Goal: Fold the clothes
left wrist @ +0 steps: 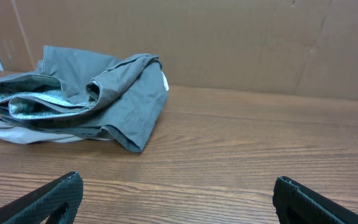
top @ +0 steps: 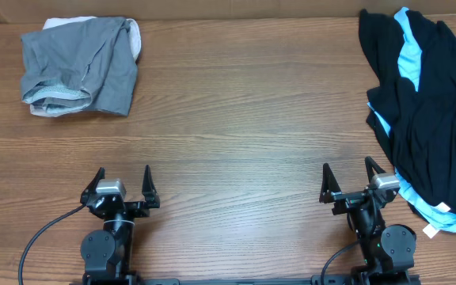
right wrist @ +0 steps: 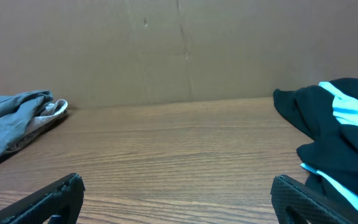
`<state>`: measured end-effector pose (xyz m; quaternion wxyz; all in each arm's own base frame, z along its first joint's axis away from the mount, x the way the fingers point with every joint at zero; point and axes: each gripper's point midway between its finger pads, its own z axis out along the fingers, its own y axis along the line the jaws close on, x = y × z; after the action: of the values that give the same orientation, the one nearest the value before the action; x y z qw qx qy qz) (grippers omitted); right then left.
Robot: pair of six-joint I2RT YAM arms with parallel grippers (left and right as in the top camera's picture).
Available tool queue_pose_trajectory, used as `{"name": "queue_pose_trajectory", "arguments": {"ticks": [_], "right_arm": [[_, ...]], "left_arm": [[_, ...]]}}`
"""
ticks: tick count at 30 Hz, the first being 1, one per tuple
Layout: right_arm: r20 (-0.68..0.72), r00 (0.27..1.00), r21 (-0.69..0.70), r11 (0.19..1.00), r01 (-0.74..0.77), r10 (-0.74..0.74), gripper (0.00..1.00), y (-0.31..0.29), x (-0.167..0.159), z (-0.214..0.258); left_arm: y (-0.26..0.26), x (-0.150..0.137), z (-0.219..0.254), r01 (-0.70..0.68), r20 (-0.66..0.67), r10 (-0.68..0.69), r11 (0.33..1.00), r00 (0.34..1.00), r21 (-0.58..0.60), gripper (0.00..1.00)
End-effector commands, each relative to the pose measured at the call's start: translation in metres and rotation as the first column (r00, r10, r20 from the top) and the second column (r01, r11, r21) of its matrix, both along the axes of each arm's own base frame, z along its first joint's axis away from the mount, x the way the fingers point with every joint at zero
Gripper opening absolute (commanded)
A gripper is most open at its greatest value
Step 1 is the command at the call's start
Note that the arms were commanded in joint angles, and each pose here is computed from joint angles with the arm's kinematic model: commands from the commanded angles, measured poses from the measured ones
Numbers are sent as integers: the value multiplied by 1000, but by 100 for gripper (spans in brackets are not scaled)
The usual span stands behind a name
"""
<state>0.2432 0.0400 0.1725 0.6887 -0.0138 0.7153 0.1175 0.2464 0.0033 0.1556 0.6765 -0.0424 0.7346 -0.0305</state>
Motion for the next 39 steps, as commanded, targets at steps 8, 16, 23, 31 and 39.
{"name": "queue_pose_trajectory", "arguments": {"ticks": [8,16,23,31,39], "right_arm": [[32,999,3,1000,14,-14,100,-3,0,5],[151,988,18,1000,12,-15,100,-3,-2,35],[227,973,28,999,21,-27,100,-5,-9,68],[229,972,35,998,54,-61,100,-12,-20,111],[92,994,14,998,64,-65,100,-13,-11,155]], "left_arm": [[2,0,0,-10,7,10,1000,1000,-10,100],[-10,-1,19,60,64,-59,998,996,-10,100],[-10,-8,54,60,111,-59,998,992,-6,100],[-12,-4,93,73,40,-73,997,997,-8,100],[-28,27,123,176,-187,-174,984,967,-3,100]]}}
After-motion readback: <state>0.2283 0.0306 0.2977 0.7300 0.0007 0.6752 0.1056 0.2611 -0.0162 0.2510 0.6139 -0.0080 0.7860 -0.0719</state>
